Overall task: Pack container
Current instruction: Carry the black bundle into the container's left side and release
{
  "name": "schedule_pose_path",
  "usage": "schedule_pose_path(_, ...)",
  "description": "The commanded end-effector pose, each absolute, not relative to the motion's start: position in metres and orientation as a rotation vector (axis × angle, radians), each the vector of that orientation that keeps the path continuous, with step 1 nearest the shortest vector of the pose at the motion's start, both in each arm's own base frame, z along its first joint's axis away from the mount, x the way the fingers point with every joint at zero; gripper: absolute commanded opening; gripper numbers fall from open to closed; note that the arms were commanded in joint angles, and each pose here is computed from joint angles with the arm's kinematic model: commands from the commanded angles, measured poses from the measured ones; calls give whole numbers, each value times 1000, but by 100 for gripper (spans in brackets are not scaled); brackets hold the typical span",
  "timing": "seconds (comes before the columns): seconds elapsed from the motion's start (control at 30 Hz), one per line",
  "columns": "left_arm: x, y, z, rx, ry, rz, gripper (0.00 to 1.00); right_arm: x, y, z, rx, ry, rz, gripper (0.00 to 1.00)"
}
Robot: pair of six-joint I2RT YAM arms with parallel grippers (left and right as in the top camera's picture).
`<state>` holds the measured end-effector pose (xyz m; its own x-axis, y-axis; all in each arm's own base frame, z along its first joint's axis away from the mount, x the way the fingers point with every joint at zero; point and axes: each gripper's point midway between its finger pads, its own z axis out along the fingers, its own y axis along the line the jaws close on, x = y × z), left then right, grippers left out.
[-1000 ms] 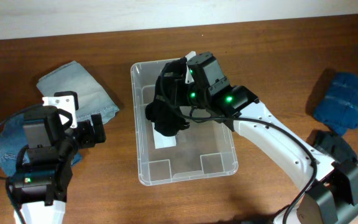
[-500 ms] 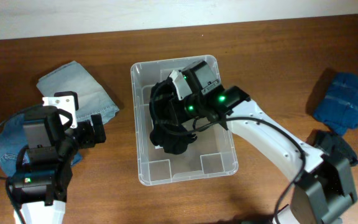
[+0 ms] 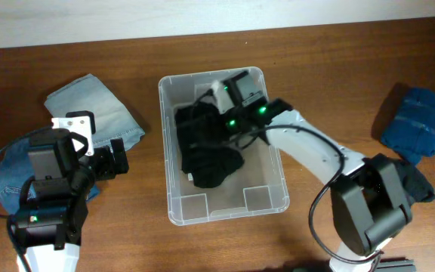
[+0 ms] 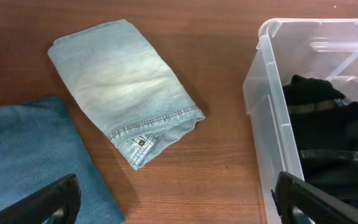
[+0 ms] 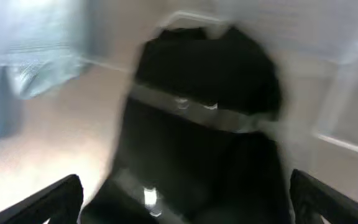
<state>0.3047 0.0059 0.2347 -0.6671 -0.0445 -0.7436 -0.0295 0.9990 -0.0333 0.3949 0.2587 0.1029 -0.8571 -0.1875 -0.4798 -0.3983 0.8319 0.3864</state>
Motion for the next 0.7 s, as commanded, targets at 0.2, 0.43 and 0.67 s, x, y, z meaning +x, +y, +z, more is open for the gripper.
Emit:
schedule_pose_path(0.2, 307, 7, 245, -33, 2276, -7, 99, 415, 222, 205, -500, 2490, 489, 98)
schedule_pose_path(0.43, 307, 6, 245, -33, 2276, -8, 99, 441, 29, 279, 375, 2368, 337, 98)
schedule_pose_path(0.67, 307, 6, 245, -33, 2276, -8, 99, 376, -203, 213, 1070, 2366, 120, 98)
